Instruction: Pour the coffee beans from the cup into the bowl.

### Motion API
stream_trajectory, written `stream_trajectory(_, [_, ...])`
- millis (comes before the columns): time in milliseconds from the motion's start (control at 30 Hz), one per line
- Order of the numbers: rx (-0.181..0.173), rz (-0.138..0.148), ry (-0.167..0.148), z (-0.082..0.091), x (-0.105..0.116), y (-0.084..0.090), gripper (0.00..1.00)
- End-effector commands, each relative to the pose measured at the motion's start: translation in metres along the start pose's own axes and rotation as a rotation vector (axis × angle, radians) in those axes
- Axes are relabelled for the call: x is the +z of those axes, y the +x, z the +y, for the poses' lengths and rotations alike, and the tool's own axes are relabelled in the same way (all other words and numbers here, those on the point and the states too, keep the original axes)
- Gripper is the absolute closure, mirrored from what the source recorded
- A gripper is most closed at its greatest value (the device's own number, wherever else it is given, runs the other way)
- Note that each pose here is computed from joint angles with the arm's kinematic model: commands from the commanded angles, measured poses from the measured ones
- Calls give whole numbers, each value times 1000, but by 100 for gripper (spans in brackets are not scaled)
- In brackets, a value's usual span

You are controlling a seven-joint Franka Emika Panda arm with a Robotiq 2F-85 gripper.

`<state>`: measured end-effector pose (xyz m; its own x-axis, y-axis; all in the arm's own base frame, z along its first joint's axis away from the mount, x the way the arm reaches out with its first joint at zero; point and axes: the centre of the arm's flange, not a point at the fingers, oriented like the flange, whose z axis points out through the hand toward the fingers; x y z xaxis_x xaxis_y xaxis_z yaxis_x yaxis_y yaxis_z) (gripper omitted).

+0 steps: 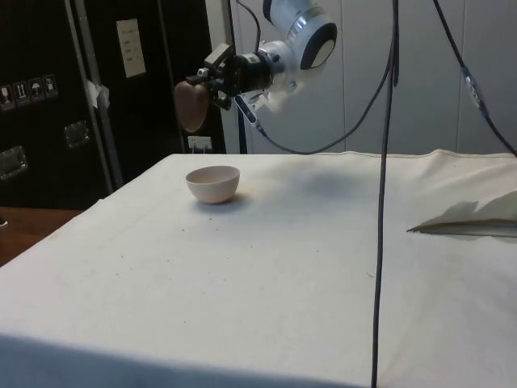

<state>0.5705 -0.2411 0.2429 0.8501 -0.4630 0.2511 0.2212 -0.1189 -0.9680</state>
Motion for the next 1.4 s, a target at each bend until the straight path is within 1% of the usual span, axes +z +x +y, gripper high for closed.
stream_trajectory(0, [-3,-3,-6,0,1,0,99])
stream_trajectory(33, [-4,-6,-30,-2,2,-1,99])
stream_trajectory(100, [-11,-15,-37,-3,5,-2,99])
stream_trajectory(167, [-19,-29,-51,-4,8,-3,99])
stream_trajectory(267, [-26,-43,-62,-5,12,-4,99])
stream_trajectory(300, [-28,-46,-44,-3,11,-3,99])
stream_trajectory(333, [-30,-48,-67,-5,13,-4,99])
stream_trajectory(367, [-35,-58,-76,-6,15,-5,99])
stream_trajectory(433, [-37,-63,-78,-6,16,-6,99])
stream_trajectory(467, [-43,-73,-88,-7,18,-6,99])
stream_trajectory(567, [-51,-87,-101,-8,21,-8,99])
stream_trajectory(600, [-52,-92,-84,-6,21,-7,99])
stream_trajectory(633, [-53,-92,-106,-8,22,-8,99])
stream_trajectory(667, [-55,-97,-111,-8,23,-9,99])
stream_trajectory(700, [-60,-108,-119,-9,25,-10,99])
stream_trajectory(833, [-71,-127,-138,-10,29,-11,99])
stream_trajectory(867, [-69,-127,-116,-8,27,-10,99])
stream_trajectory(900, [-74,-138,-145,-10,31,-12,99])
stream_trajectory(1133, [-90,-173,-178,-12,38,-16,99])
stream_trajectory(1167, [-89,-174,-158,-11,37,-15,99])
stream_trajectory(1200, [-96,-183,-187,-13,40,-17,99])
stream_trajectory(1367, [-106,-208,-210,-14,44,-19,99])
